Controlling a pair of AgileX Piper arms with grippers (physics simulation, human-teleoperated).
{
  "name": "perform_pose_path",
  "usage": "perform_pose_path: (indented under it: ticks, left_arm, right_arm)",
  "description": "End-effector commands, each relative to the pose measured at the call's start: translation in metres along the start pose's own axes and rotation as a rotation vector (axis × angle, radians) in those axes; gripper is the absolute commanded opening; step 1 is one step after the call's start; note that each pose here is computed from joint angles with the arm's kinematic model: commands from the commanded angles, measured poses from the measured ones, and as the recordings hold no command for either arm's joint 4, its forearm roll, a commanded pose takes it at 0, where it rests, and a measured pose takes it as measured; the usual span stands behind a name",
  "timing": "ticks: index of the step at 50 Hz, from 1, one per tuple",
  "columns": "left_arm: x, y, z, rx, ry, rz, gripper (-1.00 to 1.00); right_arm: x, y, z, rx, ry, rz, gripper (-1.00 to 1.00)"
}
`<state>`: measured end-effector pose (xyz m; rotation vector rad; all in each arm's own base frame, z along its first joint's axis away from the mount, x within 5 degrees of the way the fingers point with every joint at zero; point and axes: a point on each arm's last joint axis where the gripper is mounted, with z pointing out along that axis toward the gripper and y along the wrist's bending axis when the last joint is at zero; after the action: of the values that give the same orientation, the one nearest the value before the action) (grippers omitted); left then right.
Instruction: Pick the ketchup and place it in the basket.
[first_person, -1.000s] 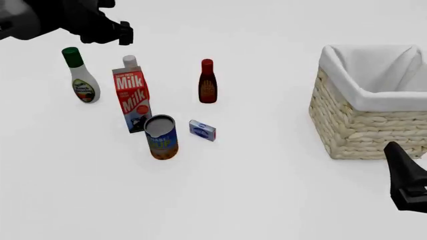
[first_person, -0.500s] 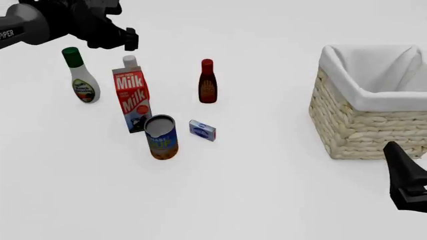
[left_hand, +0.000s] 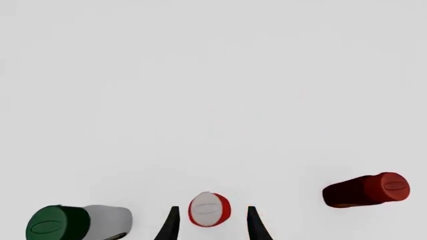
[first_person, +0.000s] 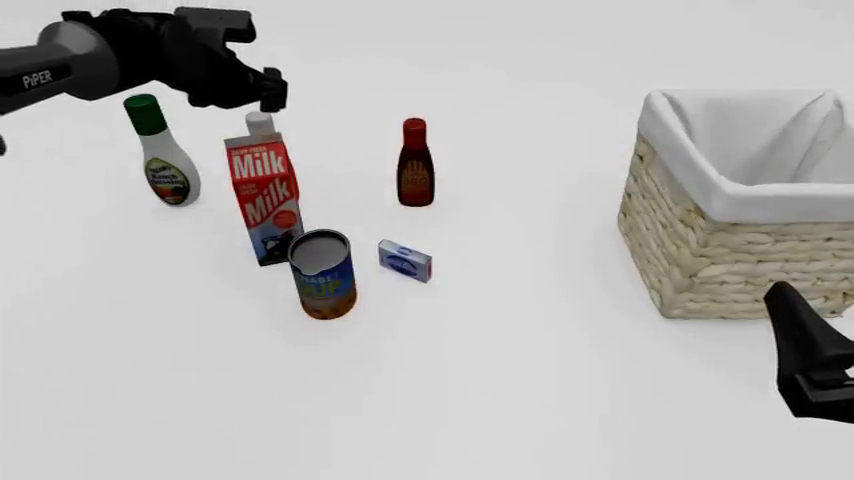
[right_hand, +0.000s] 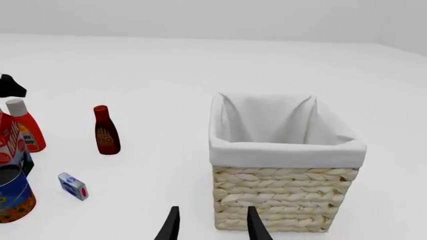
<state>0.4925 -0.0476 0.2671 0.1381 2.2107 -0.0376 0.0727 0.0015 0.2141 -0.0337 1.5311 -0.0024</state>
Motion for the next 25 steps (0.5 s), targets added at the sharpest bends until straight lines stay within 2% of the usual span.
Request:
perform_pose_path:
  ticks: [1, 25]
  left_arm:
    - [0.004, -0.002, 0.007, 0.003, 0.007, 0.002, 1.00]
    - [0.013, 0.004, 0.026, -0.006, 0.025, -0.004, 1.00]
  right_arm:
    - [0.000, 0.000, 0.001, -0.001, 0.003, 0.003, 1.00]
    - [0.000, 0.000, 0.002, 0.003, 0.009, 0.001, 1.00]
